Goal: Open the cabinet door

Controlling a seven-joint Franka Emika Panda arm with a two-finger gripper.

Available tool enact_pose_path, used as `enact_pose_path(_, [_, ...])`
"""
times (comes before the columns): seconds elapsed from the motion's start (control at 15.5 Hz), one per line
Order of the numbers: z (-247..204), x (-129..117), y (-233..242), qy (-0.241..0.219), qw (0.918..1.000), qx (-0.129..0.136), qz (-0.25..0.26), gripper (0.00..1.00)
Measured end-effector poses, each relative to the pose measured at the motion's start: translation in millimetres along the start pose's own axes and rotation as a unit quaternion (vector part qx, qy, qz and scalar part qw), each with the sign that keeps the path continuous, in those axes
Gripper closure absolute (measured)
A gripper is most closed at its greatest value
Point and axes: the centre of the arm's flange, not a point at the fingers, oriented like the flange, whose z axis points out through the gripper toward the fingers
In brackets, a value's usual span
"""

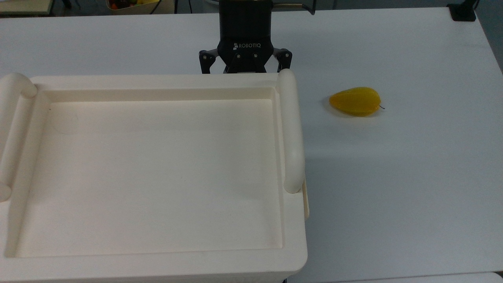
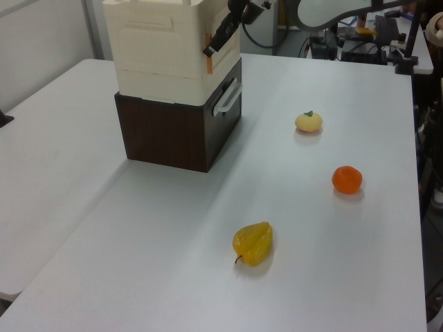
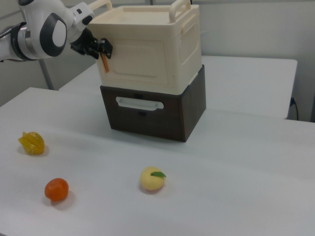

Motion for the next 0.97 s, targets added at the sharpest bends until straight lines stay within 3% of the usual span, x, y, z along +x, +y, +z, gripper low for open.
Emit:
enact_pose_path(0.32, [-0.5, -7.1, 1.6, -0.041, 0.9992, -0.003, 0.001, 0.48])
enact_pose_path(0.97, [-1.1, -6.7, 1.9, -0.041, 0.9992, -0.003, 0.005, 0.54])
